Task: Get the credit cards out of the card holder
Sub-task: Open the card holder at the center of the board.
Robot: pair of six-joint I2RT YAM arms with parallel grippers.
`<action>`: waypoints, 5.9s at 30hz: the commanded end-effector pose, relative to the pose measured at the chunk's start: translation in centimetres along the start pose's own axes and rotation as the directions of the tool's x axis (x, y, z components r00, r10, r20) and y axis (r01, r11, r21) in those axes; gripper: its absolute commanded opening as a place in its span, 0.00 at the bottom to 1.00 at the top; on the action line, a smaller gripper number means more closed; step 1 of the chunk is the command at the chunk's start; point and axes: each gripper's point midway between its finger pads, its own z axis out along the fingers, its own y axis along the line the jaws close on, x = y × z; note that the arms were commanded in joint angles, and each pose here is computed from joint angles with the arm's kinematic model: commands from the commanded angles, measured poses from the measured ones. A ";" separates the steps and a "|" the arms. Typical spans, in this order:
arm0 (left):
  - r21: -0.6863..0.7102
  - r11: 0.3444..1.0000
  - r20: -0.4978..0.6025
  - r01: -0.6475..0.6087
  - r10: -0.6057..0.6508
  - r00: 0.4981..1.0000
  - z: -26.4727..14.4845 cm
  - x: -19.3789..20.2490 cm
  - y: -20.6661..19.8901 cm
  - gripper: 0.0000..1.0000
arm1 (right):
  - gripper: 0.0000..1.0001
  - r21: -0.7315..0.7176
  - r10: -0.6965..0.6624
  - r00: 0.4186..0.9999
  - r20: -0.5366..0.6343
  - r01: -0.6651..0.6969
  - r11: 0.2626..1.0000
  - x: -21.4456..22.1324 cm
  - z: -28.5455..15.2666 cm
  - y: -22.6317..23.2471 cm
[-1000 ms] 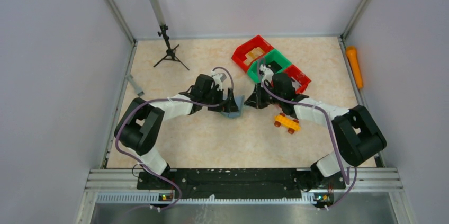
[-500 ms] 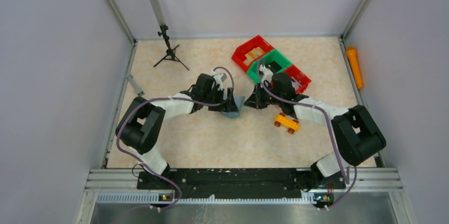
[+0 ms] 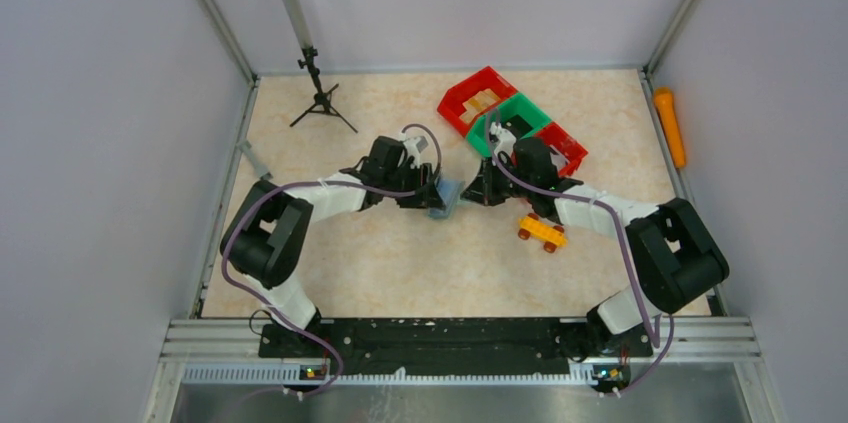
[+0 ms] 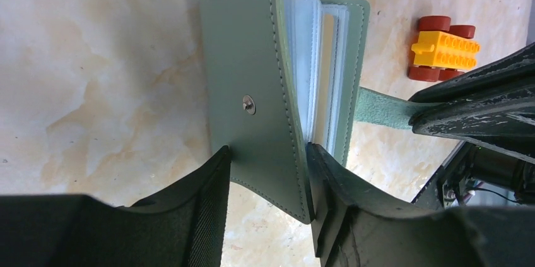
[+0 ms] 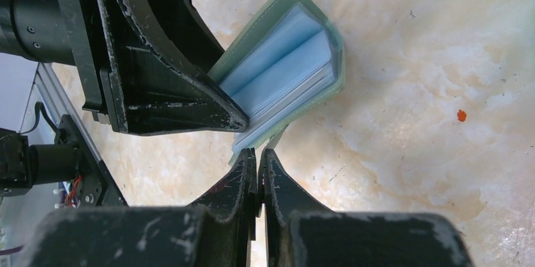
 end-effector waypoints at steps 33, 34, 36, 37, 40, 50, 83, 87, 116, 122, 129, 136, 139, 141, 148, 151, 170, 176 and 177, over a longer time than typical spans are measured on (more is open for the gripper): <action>0.020 0.993 0.005 0.115 -0.115 0.993 -0.5 -0.6 2.5 0.62 | 0.00 0.001 -0.017 1.000 0.025 0.017 1.000 -1.4 0.2 0.0; 0.039 0.991 0.002 0.126 -0.126 0.992 -0.5 -0.6 2.5 0.63 | 0.00 0.000 -0.017 1.000 0.025 0.017 1.000 -1.4 0.2 0.0; 0.072 0.985 -0.009 0.157 -0.156 0.988 -0.4 -0.6 2.6 0.64 | 0.00 -0.001 -0.017 1.000 0.025 0.017 1.000 -1.4 0.2 0.0; 0.079 0.982 -0.014 0.170 -0.169 0.985 -0.4 -0.5 2.7 0.64 | 0.00 -0.002 -0.018 1.000 0.026 0.018 1.000 -1.4 0.2 0.0; 0.088 0.977 -0.018 0.196 -0.195 0.981 -0.4 -0.4 3.1 0.64 | 0.00 -0.003 -0.018 1.000 0.026 0.018 1.000 -1.4 0.2 0.0; 0.167 0.949 -0.044 0.268 -0.264 0.963 -0.4 -0.3 3.0 0.61 | 0.00 -0.010 -0.017 1.000 0.022 0.017 1.000 -1.3 0.3 0.1; 0.218 0.923 0.003 0.316 -0.324 0.946 -0.4 -0.4 3.3 0.06 | 0.79 0.205 0.131 0.990 -0.052 -0.117 0.972 1.2 1.9 -4.5; 0.254 0.914 0.011 0.315 -0.328 0.945 -0.6 -0.7 2.7 0.02 | 0.84 0.236 0.173 0.983 -0.058 -0.155 0.959 1.8 2.3 -5.4; 0.236 0.928 0.042 0.288 -0.306 0.951 -1.4 -1.0 2.6 0.03 | 0.00 0.298 0.107 0.956 -0.272 -0.022 0.954 4.3 2.1 -6.0; 0.036 0.961 0.135 0.275 -0.277 0.951 -2.6 -1.3 5.4 0.31 | 0.00 0.280 0.072 0.965 -0.252 0.001 0.960 3.6 1.5 -5.4; -0.230 0.943 0.301 0.240 -0.166 0.939 -6.0 -3.0 8.9 0.73 | 0.00 0.217 0.046 0.966 -0.253 0.010 0.976 3.4 1.7 -4.3; -0.133 0.986 0.314 0.097 -0.051 0.948 -6.5 -3.6 5.6 0.90 | 0.00 0.192 0.041 0.967 -0.253 0.009 0.981 3.4 1.9 -4.0; -0.106 0.993 0.322 -0.051 0.083 0.943 -6.5 -3.6 2.6 0.99 | 0.00 0.176 0.039 0.967 -0.250 0.006 0.984 3.3 1.8 -3.6; -0.136 0.983 0.309 -0.124 0.161 0.937 -6.1 -3.5 1.6 0.99 | 0.00 0.160 0.035 0.969 -0.243 0.004 0.987 3.1 1.8 -3.3; -0.229 0.947 0.226 -0.224 0.276 0.934 -4.1 -3.2 1.1 0.99 | 0.00 0.149 0.029 0.972 -0.233 0.006 0.989 2.8 1.6 -2.9; -0.312 0.915 0.169 -0.255 0.318 0.933 -3.1 -3.2 1.6 0.99 | 0.00 0.141 0.030 0.972 -0.234 0.003 0.990 2.8 1.7 -2.8; -0.308 0.928 -0.043 -0.208 0.205 0.978 1.2 -0.8 3.2 0.55 | 0.00 0.138 0.030 0.971 -0.238 0.003 0.990 2.9 1.8 -2.8; -0.274 0.950 -0.030 -0.152 0.150 0.988 0.9 -0.9 3.5 0.20 | 0.00 0.167 0.036 0.972 -0.231 0.003 0.986 2.9 1.7 -3.2; -0.235 0.963 -0.025 -0.130 0.127 0.992 0.9 -0.8 3.2 0.15 | 0.00 0.175 0.038 0.973 -0.228 0.002 0.984 2.9 1.7 -3.4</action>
